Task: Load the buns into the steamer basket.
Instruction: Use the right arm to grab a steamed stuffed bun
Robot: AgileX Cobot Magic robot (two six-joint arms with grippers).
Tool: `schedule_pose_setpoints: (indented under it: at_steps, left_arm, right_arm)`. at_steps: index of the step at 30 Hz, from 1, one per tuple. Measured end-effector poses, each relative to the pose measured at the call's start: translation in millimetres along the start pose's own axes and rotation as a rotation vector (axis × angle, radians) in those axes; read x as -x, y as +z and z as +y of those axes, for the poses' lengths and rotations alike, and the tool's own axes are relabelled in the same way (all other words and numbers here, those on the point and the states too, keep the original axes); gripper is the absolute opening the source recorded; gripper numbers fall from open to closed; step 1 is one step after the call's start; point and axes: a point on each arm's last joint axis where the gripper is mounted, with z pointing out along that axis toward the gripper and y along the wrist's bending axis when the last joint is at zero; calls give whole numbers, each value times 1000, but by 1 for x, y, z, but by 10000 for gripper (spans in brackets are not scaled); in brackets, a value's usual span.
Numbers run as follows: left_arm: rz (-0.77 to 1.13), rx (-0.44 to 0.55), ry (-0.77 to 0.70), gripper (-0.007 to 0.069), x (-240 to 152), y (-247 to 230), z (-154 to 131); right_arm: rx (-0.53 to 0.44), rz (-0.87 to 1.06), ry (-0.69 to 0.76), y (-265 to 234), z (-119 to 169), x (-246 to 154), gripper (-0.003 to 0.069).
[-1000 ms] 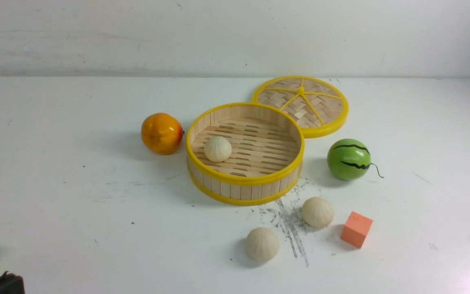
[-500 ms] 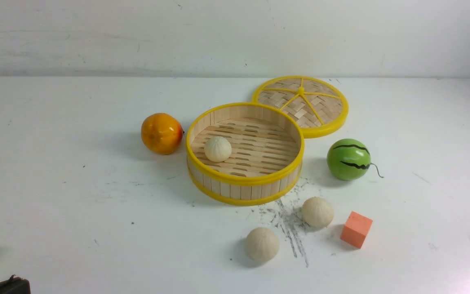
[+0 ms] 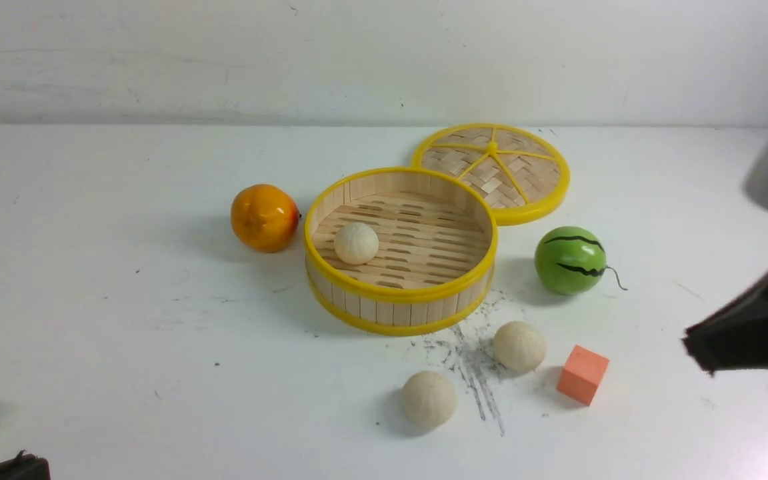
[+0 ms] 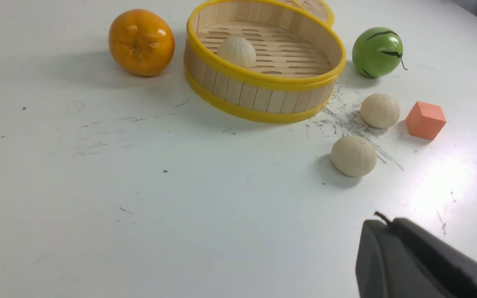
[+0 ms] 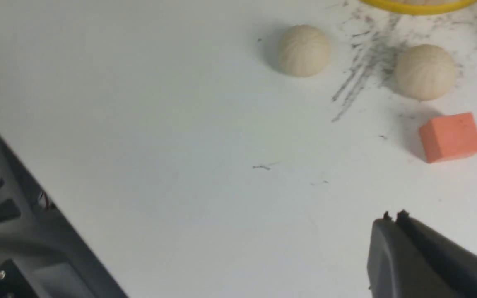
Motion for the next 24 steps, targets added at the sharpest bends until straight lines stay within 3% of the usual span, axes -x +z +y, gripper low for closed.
schedule_pose_setpoints:
  at_steps: [7, 13, 14, 15, 16, 18, 22, 24]
  left_arm:
    - [6, 1, 0, -13, -1, 0, 0]
    - [6, 1, 0, -12, -1, 0, 0]
    - [6, 1, 0, -12, -1, 0, 0]
    - [6, 1, 0, -12, -1, 0, 0]
    - [6, 1, 0, -12, -1, 0, 0]
    - [6, 1, 0, -11, -1, 0, 0]
    - [6, 1, 1, -11, -1, 0, 0]
    - [6, 1, 1, -11, -1, 0, 0]
  right_arm:
    - [3, 294, -127, 83, 8, 48, 7]
    - [-49, 396, -188, 141, 18, 76, 115]
    - [-56, 394, -172, 159, 19, 84, 193]
    - [-57, 391, -172, 159, 19, 85, 193]
    - [-65, 375, -140, 175, 17, 91, 275]
    - [-79, 346, -104, 189, 14, 96, 356]
    - [-93, 325, -60, 217, 8, 96, 485]
    - [-95, 326, -54, 228, 6, 95, 512]
